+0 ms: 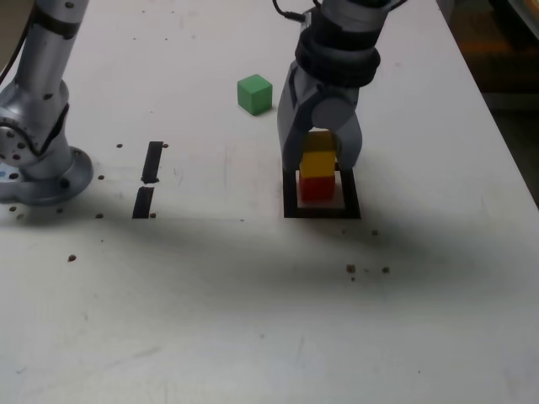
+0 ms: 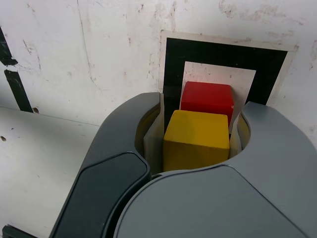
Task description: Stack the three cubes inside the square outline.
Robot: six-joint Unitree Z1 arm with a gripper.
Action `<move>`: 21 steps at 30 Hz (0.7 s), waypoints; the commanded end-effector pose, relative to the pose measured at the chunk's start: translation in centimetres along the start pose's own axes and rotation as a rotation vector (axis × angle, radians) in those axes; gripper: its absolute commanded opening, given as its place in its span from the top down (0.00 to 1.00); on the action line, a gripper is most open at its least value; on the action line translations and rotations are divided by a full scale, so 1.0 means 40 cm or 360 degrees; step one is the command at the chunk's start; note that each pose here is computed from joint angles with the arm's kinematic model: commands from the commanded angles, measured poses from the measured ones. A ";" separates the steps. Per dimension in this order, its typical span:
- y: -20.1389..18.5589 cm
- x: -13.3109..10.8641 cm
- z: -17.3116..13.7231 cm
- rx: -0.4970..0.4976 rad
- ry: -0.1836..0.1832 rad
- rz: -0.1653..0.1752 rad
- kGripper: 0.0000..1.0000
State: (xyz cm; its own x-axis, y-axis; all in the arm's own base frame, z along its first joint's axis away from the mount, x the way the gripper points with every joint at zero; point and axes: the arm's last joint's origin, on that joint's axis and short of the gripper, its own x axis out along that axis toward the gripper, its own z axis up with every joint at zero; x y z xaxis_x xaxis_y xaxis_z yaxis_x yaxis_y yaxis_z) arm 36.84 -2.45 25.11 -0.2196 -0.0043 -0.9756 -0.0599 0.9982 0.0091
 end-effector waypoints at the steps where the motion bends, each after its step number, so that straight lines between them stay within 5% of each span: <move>1: -0.002 0.004 0.000 0.0001 0.0010 -0.0001 0.84; 10: -0.002 0.004 -0.002 0.0001 0.0010 0.0001 0.81; 21: -0.004 0.008 0.009 0.0015 -0.0007 -0.0015 0.47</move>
State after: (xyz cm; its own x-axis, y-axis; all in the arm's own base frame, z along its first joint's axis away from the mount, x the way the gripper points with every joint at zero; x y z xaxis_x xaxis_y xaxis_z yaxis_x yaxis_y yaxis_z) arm 37.02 -2.51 24.81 -0.2140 -0.0129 -0.9768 -0.0568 0.9984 -0.0007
